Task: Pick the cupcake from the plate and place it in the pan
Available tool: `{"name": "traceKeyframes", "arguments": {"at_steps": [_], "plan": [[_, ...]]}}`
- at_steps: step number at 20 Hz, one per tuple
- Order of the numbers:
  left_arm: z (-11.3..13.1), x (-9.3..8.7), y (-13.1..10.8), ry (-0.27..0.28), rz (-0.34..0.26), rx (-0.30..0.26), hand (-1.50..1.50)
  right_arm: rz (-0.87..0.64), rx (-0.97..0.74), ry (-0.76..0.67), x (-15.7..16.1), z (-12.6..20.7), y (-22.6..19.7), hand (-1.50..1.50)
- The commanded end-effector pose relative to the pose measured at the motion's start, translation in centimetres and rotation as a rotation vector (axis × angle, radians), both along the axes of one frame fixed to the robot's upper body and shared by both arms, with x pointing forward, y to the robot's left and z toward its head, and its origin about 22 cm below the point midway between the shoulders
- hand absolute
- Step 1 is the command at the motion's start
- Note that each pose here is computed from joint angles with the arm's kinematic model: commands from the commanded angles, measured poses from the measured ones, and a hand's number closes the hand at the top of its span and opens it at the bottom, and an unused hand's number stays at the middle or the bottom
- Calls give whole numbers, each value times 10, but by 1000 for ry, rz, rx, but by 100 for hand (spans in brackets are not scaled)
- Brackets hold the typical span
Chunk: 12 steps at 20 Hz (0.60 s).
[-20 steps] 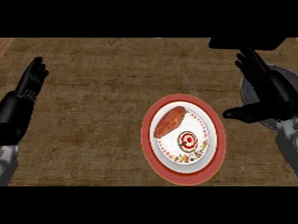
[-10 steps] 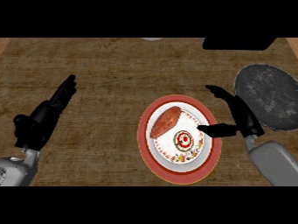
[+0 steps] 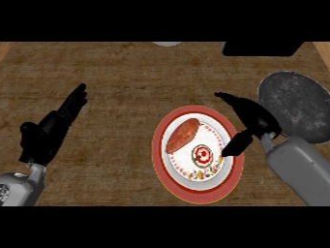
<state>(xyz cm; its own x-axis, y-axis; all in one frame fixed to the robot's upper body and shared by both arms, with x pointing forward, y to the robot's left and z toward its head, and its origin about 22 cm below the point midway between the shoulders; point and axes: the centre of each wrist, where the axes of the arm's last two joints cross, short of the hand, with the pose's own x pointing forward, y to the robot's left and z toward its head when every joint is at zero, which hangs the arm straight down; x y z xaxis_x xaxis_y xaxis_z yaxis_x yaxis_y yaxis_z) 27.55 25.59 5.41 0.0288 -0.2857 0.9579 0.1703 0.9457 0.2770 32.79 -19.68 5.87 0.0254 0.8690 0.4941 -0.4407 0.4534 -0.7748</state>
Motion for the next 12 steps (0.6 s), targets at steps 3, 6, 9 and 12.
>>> {"name": "traceKeyframes", "arguments": {"at_steps": [3,6,9,12], "plan": [[-8,2,-15,-4,-16,11,0,130,-296,231,26,41,38,-150],[8,9,-10,-7,-9,-16,0,191,-350,366,35,44,60,-150],[3,5,-1,-13,-16,14,0,229,-409,468,32,37,97,-150],[-9,-2,-14,7,5,-1,0,247,-428,516,25,46,118,-150]]}}
